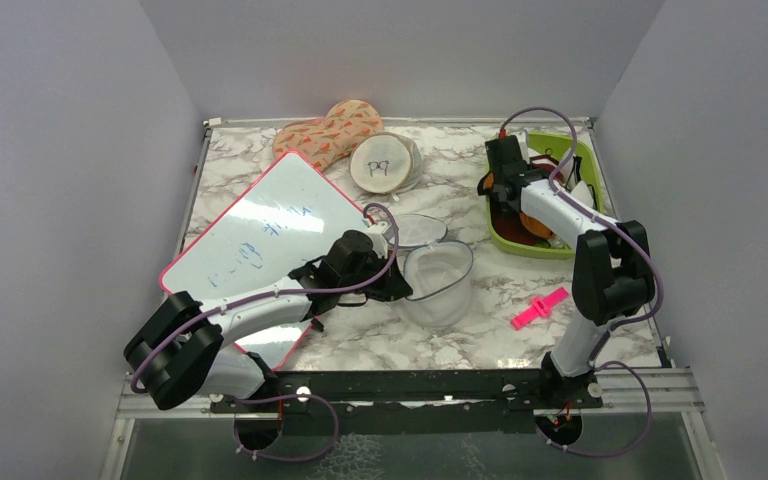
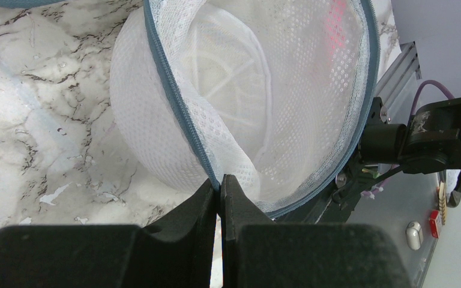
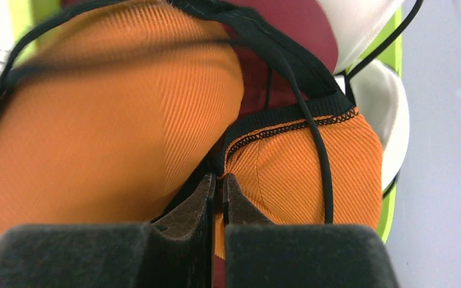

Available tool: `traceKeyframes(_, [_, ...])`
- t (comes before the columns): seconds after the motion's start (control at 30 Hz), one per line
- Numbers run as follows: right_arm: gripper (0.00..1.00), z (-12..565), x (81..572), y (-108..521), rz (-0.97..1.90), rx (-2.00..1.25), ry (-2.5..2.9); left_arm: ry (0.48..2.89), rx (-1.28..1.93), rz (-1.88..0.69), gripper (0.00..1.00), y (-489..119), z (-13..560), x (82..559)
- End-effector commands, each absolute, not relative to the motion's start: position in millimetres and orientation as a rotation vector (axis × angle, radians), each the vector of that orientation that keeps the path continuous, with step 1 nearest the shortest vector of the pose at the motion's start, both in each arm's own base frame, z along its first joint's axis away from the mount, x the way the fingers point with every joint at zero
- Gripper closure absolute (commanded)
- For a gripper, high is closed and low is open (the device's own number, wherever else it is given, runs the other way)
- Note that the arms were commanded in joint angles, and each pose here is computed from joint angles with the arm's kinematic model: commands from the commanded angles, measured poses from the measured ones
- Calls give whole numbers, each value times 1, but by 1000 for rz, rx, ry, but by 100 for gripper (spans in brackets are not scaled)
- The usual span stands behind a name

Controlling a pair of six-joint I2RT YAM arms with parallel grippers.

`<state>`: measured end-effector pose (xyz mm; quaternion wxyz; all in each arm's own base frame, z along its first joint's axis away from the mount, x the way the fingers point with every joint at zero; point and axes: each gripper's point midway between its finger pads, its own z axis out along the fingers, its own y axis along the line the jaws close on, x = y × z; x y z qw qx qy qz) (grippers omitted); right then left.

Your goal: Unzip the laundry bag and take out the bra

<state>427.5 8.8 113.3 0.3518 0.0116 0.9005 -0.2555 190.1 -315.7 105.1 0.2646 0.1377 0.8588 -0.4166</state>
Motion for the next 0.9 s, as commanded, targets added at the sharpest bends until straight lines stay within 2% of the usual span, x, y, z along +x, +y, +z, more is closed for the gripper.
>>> traceKeyframes(0.0, [99,112,418,-17,-704,204,2315,2270,405,-1171,100,-324,120,190])
traceKeyframes(0.27, [99,87,406,-52,-756,381,2337,2272,411,-1166,100,-324,119,191])
traceKeyframes(0.37, [99,88,409,-49,-672,393,2334,2267,412,-1170,100,-325,120,191])
traceKeyframes(0.5, [93,83,411,-40,-593,359,2349,2271,420,-1162,100,-325,119,192])
traceKeyframes(0.67, [90,110,419,-8,-320,267,2294,2269,418,-1168,100,-325,120,191])
traceKeyframes(0.7, [86,120,419,-4,-278,255,2262,2269,421,-1166,100,-325,120,190])
traceKeyframes(0.73, [76,132,420,0,-241,250,2223,2271,416,-1159,100,-324,121,191])
traceKeyframes(0.77, [70,141,420,3,-214,243,2201,2273,412,-1157,100,-324,120,191])
traceKeyframes(0.87, [59,162,417,7,-171,228,2160,2262,401,-1164,100,-324,121,191])
